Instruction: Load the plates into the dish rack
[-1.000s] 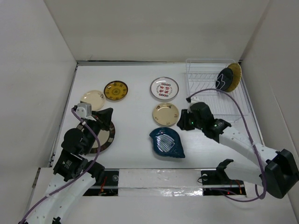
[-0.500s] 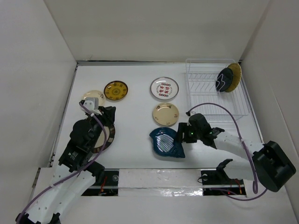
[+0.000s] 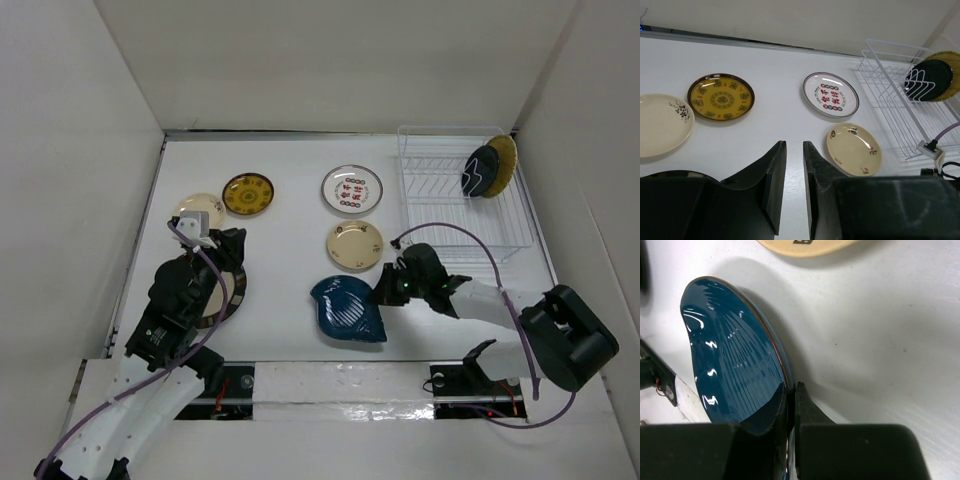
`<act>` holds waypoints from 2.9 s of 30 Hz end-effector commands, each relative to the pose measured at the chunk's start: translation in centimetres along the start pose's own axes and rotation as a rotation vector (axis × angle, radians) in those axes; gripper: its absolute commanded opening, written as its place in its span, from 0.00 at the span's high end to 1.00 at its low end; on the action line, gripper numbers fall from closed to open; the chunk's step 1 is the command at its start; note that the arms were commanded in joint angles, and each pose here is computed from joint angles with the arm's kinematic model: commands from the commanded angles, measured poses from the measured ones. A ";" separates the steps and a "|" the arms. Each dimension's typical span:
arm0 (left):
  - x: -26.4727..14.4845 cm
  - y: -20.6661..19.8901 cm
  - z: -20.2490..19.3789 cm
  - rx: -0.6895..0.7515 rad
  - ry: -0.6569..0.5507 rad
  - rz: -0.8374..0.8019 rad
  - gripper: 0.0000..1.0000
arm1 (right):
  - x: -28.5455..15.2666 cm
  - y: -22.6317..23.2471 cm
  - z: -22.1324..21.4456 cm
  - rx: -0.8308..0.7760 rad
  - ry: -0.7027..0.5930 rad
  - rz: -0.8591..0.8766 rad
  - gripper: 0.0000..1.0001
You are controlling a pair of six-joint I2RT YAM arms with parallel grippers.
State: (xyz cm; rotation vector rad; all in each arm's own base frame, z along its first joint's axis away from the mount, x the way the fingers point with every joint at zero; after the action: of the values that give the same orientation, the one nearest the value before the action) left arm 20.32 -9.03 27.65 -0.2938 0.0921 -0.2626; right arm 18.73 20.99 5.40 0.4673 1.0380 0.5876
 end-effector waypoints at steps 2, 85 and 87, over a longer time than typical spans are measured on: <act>-0.6 -0.4 1.7 -0.015 -0.089 -0.026 0.82 | -3.0 1.7 0.2 -0.053 -0.001 0.011 1.00; -1.3 -1.0 2.0 -0.040 -0.091 -0.071 0.82 | 1.3 11.2 21.8 -0.376 -0.446 -0.181 1.00; -1.1 -1.0 1.9 -0.037 -0.085 -0.070 0.82 | 4.5 11.8 19.6 -0.378 -0.380 -0.138 0.87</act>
State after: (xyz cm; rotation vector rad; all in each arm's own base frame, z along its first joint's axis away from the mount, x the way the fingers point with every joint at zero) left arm 18.92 -8.77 29.36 -0.3357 0.0178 -0.3060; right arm 37.65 28.18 22.05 0.0991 0.4251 0.4352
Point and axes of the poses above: each gripper's point midway between its finger pads, its own x axis out along the fingers, its own y axis along the line the jaws close on, z = x × y, the point moved 4 cm from there along -x, back along the fingers, and after that the axes turned 1 degree about -x, right-handed, at the moved point
